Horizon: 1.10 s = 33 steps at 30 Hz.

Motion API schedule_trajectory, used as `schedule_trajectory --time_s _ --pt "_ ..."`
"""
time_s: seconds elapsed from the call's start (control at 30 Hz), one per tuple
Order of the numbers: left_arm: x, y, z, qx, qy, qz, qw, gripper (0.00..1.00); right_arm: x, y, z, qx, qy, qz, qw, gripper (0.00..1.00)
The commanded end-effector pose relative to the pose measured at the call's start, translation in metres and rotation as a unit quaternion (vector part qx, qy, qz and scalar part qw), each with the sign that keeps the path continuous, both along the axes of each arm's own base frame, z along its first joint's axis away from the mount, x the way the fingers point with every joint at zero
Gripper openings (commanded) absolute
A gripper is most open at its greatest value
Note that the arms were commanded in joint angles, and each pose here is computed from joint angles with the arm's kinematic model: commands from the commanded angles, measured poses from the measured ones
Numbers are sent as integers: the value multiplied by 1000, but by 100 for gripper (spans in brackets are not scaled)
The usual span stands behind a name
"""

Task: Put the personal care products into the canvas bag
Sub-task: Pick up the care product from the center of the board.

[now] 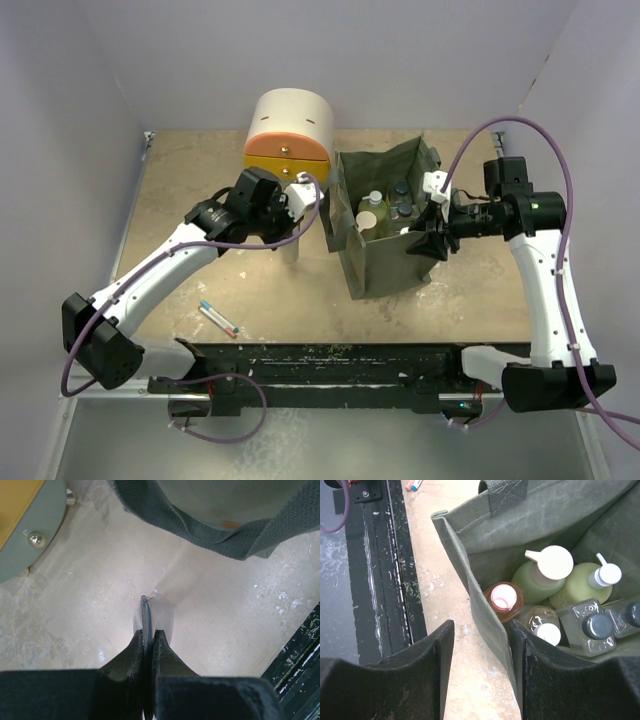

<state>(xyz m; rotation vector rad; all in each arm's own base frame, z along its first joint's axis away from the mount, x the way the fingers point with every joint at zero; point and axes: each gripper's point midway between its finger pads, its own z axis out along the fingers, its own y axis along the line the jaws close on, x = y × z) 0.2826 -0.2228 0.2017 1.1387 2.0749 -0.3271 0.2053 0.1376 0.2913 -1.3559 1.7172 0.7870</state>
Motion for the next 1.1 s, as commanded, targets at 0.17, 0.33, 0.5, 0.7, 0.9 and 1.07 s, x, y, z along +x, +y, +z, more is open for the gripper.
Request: schedule_trajectory --time_s 0.17,0.33,0.5,0.7,0.9,1.07 --pt "16 15 100 -36 -133 5 991 0 6 3 5 1 8 11 1000 53" --pt "22 29 167 -37 -229 9 973 0 5 0 -1 -11 14 13 1000 53" --pt "13 24 232 -79 -272 -6 959 0 3 -4 1 -22 5 4 1000 54" --pt "-2 12 299 -155 -299 -29 941 0 2 -7 5 -30 0 -3 1000 54" --pt "-10 -10 341 -227 -302 -62 924 0 1 -9 5 -35 -1 -11 999 54" --pt "-22 -38 361 -287 -275 -106 912 0 -1 -15 2 -51 -8 -27 998 53"
